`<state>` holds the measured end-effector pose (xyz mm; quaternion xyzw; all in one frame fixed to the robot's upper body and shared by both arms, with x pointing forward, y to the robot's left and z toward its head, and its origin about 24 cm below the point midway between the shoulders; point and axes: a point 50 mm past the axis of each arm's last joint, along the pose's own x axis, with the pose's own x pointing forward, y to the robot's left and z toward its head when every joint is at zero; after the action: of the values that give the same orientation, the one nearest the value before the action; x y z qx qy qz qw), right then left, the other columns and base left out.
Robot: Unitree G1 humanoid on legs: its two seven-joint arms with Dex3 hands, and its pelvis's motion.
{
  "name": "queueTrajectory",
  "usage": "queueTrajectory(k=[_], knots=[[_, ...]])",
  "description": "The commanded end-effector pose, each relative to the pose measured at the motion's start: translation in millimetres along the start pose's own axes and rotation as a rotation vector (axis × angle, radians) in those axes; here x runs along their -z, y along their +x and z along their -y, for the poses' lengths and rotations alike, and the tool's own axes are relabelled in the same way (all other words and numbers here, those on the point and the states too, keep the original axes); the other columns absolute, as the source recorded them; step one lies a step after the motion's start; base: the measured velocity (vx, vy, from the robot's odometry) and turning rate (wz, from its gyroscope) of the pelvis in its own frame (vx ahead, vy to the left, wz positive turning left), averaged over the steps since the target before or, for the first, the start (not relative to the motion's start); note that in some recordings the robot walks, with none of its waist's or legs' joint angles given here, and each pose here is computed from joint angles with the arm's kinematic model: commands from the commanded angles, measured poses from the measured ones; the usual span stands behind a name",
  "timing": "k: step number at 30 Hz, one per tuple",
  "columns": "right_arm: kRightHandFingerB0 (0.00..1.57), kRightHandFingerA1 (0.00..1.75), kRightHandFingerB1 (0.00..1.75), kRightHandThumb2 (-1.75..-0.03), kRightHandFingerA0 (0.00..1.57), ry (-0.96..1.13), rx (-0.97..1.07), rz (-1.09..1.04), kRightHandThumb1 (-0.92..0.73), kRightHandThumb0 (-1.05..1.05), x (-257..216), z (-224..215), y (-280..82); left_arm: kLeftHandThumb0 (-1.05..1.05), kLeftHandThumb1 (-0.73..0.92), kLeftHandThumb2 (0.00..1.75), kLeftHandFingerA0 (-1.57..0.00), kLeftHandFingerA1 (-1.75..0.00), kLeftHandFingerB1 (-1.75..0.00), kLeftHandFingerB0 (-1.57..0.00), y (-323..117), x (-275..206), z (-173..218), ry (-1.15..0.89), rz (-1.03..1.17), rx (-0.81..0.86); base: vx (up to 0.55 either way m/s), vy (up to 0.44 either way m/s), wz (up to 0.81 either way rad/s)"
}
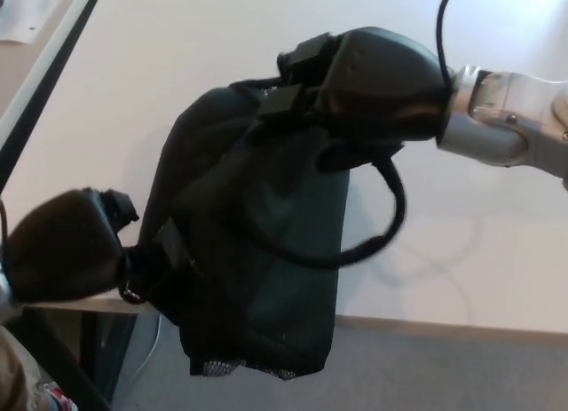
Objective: A lunch bag is kept on the middle of the desk and the robot uses both its hands to grab the opening of the bag from the left and right and moves its hands away from each other to spread the bag open
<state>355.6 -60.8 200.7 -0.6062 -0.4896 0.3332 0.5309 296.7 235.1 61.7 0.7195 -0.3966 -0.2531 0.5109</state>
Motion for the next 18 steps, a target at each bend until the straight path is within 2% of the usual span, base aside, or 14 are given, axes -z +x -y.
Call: queueTrajectory(k=[1,2,3,4,5,6,7,8,11,12,16,18], knots=[[0.84,1.72,0.97,-0.59,0.86,-0.005,0.11,0.088,-0.61,-0.33,-4.9,14.0,2.9,-0.31,0.25,1.06,-1.12,-1.55,-1.28,-0.92,-15.1,-15.2,29.0,-0.078,-0.135,0.064,0.0,0.0,0.0],[0.87,1.4,1.13,-0.88,1.21,0.002,0.129,0.094,-0.47,-0.4,-5.6,16.5,3.0,-0.22,0.2,1.04,-0.94,-1.7,-1.36,-0.94,-14.0,-18.5,32.1,-0.094,-0.146,0.067,0.0,0.0,0.0],[1.04,1.41,1.31,-0.86,1.21,0.012,0.157,0.105,-0.44,-0.38,-6.8,19.3,2.7,-0.2,0.24,0.99,-0.95,-1.68,-1.33,-0.94,-12.1,-21.7,34.2,-0.106,-0.154,0.06,0.0,0.0,0.0],[1.04,1.41,1.31,-0.86,1.21,0.02,0.185,0.116,-0.44,-0.38,-8.0,21.7,2.2,-0.2,0.24,0.99,-0.95,-1.68,-1.33,-0.94,-10.2,-24.4,35.8,-0.117,-0.161,0.051,0.0,0.0,0.0],[1.05,1.4,1.32,-0.86,1.2,0.024,0.201,0.122,-0.43,-0.38,-8.6,23.8,1.8,-0.19,0.25,1.0,-0.92,-1.73,-1.46,-0.89,-7.8,-26.3,36.4,-0.124,-0.167,0.038,0.0,0.0,0.0],[0.73,1.75,1.72,-0.58,0.9,0.029,0.219,0.129,-0.62,-0.3,-9.2,25.7,1.4,-0.2,0.28,0.99,-0.92,-1.73,-1.45,-0.89,-5.3,-27.5,36.2,-0.129,-0.169,0.029,0.0,0.0,0.0],[0.73,1.75,1.72,-0.58,0.9,0.034,0.236,0.135,-0.62,-0.3,-9.7,27.3,1.0,-0.2,0.28,0.99,-0.92,-1.73,-1.45,-0.89,-3.2,-28.3,35.9,-0.133,-0.169,0.023,0.0,0.0,0.0],[0.73,1.75,1.68,-0.58,0.9,0.04,0.25,0.138,-0.62,-0.3,-10.0,29.0,0.5,-0.2,0.29,1.01,-0.9,-1.75,-1.53,-0.84,-0.7,-29.3,35.3,-0.138,-0.167,0.014,0.0,0.0,0.0],[0.75,1.75,1.61,-0.58,0.88,0.047,0.27,0.144,-0.62,-0.3,-10.0,31.1,-0.9,-0.18,0.29,1.01,-0.89,-1.75,-1.5,-0.85,4.2,-31.9,33.8,-0.151,-0.162,-0.015,0.0,0.0,0.0],[0.79,1.71,1.56,-0.61,0.89,0.045,0.275,0.156,-0.6,-0.35,-11.6,32.2,-1.1,-0.19,0.31,1.02,-0.89,-1.75,-1.55,-0.84,7.0,-34.6,31.6,-0.173,-0.157,-0.04,0.0,0.0,0.0],[0.78,1.69,1.57,-0.59,0.89,0.053,0.273,0.174,-0.63,-0.35,-12.7,32.4,-7.6,-0.18,0.28,1.04,-0.9,-1.74,-1.53,-0.88,11.1,-35.3,28.4,-0.183,-0.166,-0.064,0.0,0.0,0.0],[0.8,1.7,1.58,-0.62,0.91,0.054,0.282,0.168,-0.58,-0.33,-12.7,30.3,-18.6,-0.18,0.27,1.03,-0.91,-1.73,-1.51,-0.88,10.6,-35.0,27.4,-0.182,-0.167,-0.069,0.0,0.0,0.0]])
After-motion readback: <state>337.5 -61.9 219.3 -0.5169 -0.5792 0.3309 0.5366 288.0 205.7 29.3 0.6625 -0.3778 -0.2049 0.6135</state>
